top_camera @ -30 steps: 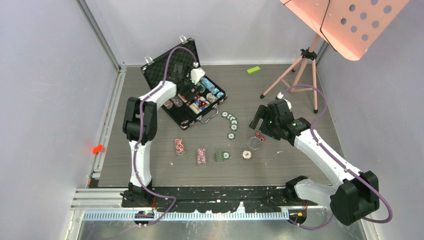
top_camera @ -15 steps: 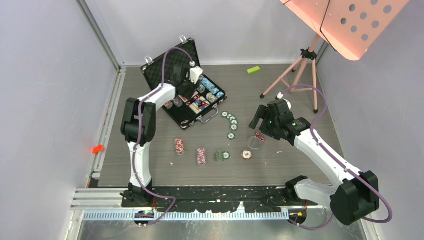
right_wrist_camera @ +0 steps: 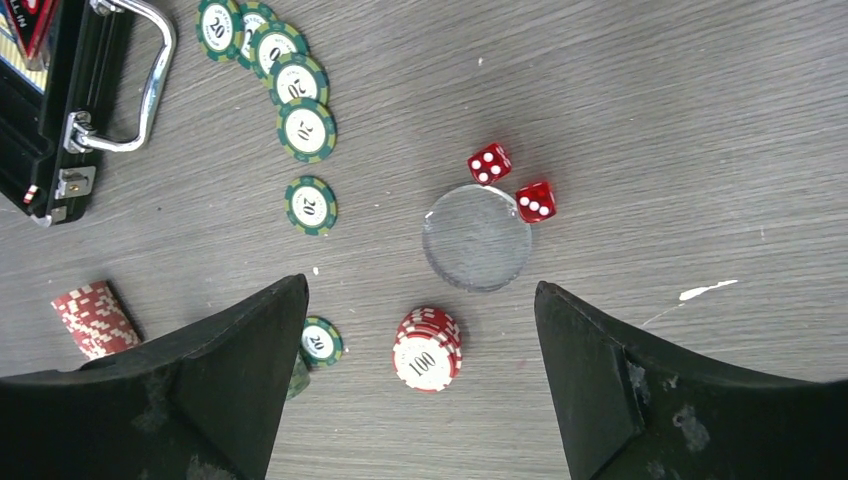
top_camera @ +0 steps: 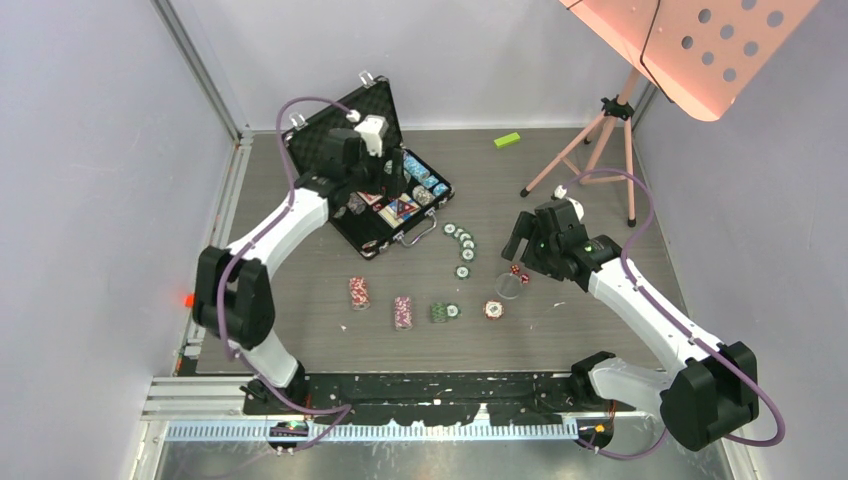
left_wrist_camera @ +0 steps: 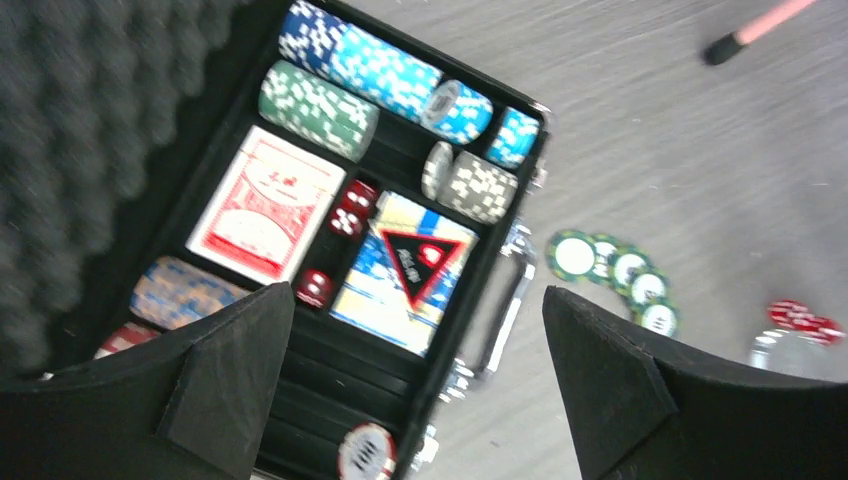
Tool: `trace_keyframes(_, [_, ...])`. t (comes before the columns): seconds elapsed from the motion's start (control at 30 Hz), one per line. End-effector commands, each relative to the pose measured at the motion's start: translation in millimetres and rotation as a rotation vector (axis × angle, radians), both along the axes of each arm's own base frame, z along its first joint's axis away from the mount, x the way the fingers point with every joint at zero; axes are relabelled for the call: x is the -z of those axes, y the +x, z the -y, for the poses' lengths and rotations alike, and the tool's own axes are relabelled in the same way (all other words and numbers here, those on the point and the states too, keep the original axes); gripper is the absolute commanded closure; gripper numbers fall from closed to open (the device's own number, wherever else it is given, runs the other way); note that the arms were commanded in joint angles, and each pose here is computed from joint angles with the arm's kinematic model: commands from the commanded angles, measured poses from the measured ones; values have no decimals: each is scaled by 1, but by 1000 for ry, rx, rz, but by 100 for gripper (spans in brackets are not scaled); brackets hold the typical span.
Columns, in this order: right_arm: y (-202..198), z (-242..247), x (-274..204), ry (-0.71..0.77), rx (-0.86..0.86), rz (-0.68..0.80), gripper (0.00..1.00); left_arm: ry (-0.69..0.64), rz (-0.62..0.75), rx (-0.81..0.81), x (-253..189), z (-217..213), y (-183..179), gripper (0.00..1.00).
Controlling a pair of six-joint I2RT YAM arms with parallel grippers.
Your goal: Pack up texas hold em set
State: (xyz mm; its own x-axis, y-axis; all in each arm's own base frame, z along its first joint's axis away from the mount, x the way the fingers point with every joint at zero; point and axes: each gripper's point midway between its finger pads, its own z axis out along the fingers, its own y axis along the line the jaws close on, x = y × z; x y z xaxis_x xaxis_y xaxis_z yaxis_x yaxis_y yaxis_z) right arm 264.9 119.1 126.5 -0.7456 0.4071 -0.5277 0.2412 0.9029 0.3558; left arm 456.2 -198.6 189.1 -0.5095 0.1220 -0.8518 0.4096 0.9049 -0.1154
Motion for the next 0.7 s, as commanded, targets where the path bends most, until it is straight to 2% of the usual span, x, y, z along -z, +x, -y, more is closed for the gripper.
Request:
trace_keyframes(0.0, [6,10,-14,-38,14,55,9,-265,-117,30,-12,22,-38,0])
trace_keyframes(0.07, [4,12,-14,-47,23,55,9,-314,-176,62,-8,37,-58,0])
trace_keyframes(0.2, [-3,20,-6,-73,59,22,9,-198,-229,93,14,58,-99,0])
trace_keyframes(0.3, [-11,28,5,-108,74,-20,8,-194,-237,93,17,64,-119,0])
trace_keyframes(0.47, [-18,35,8,-127,109,-46,1,-167,-195,42,16,53,-121,0])
trace_keyframes(0.57, [-19,39,6,-137,136,-55,0,-160,-231,-42,17,43,-117,0])
trace_keyframes(0.67, [-22,44,2,-148,155,-49,0,-133,-233,-42,16,38,-120,0])
